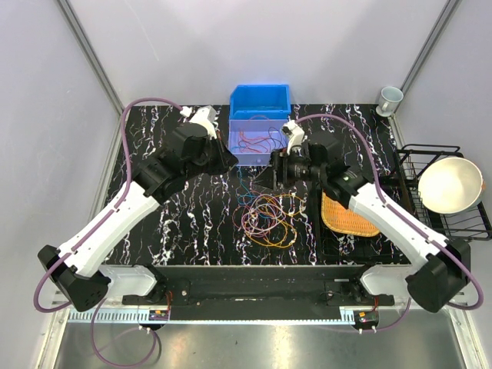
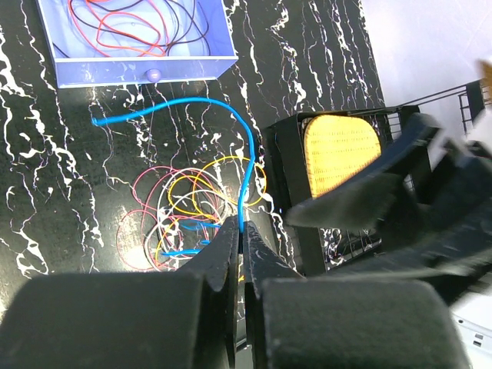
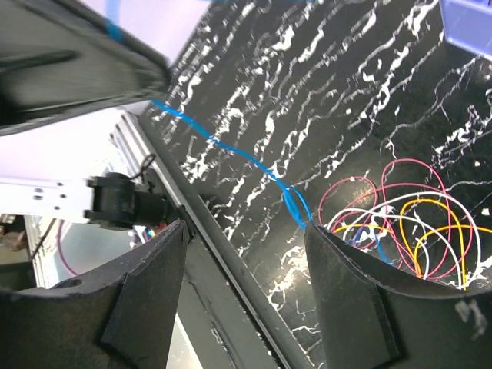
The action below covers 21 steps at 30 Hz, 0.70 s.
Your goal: Untangle the cables
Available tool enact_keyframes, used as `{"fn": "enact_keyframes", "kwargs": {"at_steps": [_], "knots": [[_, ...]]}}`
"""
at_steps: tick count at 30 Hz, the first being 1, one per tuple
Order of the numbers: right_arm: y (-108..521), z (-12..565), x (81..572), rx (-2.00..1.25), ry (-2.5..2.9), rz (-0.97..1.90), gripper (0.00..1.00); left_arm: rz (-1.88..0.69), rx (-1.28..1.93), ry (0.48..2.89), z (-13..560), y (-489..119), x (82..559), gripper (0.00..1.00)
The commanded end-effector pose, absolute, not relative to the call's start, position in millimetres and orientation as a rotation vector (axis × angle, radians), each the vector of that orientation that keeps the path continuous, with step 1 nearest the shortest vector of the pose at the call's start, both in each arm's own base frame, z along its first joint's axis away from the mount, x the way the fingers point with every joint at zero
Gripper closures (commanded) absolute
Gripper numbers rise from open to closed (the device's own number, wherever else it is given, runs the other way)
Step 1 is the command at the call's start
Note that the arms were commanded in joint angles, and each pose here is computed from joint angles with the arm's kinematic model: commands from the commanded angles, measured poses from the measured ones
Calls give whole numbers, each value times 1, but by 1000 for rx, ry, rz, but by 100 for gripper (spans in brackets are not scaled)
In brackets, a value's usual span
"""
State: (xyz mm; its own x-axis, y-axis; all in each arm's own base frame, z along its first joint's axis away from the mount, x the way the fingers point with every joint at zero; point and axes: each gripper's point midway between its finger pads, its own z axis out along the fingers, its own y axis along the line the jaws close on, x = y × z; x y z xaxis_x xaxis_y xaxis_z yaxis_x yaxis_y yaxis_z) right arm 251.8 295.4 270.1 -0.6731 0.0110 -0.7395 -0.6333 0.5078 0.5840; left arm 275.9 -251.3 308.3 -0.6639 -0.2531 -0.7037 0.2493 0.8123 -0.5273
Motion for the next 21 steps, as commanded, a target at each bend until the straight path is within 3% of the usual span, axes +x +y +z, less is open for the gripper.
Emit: {"fn": "enact_keyframes", "kwargs": {"at_steps": [1,21], "knots": [[305,257,263,-551,2035,1100,32,-846,6,2069,343,-253,274,100],[338,195,255,-741,2137,1000,33,-867,9,2056,349,-256,274,100]]}}
